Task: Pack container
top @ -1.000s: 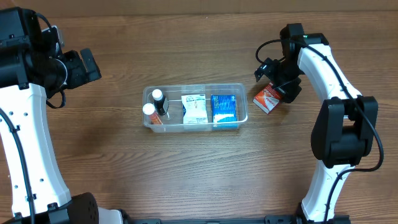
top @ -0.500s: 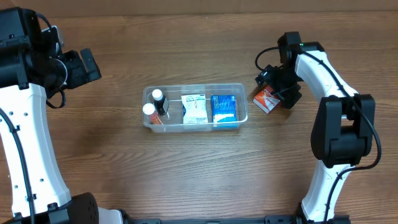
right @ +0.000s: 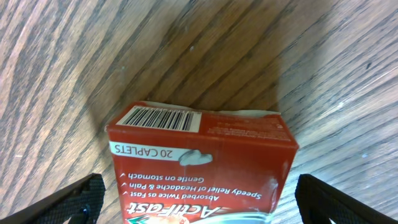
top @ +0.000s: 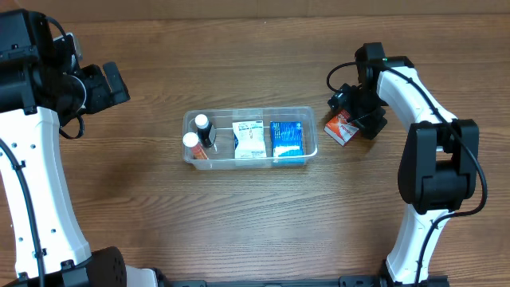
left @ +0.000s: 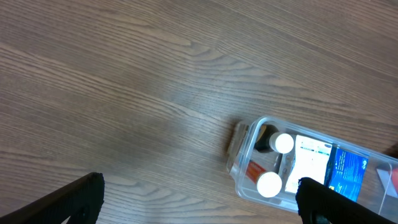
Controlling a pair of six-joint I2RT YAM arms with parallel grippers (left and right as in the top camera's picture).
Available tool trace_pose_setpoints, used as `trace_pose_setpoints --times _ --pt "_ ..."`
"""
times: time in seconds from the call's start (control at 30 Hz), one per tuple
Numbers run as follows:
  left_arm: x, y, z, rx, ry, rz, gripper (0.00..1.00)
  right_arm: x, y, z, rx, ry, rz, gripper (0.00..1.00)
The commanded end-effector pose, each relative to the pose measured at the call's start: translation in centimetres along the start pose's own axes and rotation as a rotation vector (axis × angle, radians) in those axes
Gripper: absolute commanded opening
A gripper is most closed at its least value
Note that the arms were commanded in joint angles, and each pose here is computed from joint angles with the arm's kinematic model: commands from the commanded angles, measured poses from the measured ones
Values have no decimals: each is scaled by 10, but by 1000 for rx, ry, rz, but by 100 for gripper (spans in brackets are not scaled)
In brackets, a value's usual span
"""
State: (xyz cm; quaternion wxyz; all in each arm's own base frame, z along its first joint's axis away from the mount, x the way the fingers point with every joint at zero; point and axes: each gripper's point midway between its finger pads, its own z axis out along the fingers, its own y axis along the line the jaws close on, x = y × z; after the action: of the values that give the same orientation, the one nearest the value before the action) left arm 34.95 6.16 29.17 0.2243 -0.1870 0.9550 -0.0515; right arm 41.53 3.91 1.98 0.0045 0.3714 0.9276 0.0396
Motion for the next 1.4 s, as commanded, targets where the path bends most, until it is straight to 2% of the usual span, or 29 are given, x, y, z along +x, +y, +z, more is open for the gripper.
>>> trace_pose_setpoints --times 0.0,0.43,0.93,1.17,1.23,1.37 --pt "0 0 1 5 4 14 100 -2 -5 8 33 -8 8 100" --pt "1 0 1 5 6 14 100 13 -3 32 74 37 -28 100" --pt "1 1 1 4 6 14 100 16 -8 31 93 52 -30 74" --pt "1 1 1 4 6 14 100 18 -9 26 96 55 -35 69" --pt "1 1 1 4 6 14 100 17 -7 19 82 44 -50 64" --pt "1 0 1 5 7 14 100 13 -2 -3 47 5 -64 63"
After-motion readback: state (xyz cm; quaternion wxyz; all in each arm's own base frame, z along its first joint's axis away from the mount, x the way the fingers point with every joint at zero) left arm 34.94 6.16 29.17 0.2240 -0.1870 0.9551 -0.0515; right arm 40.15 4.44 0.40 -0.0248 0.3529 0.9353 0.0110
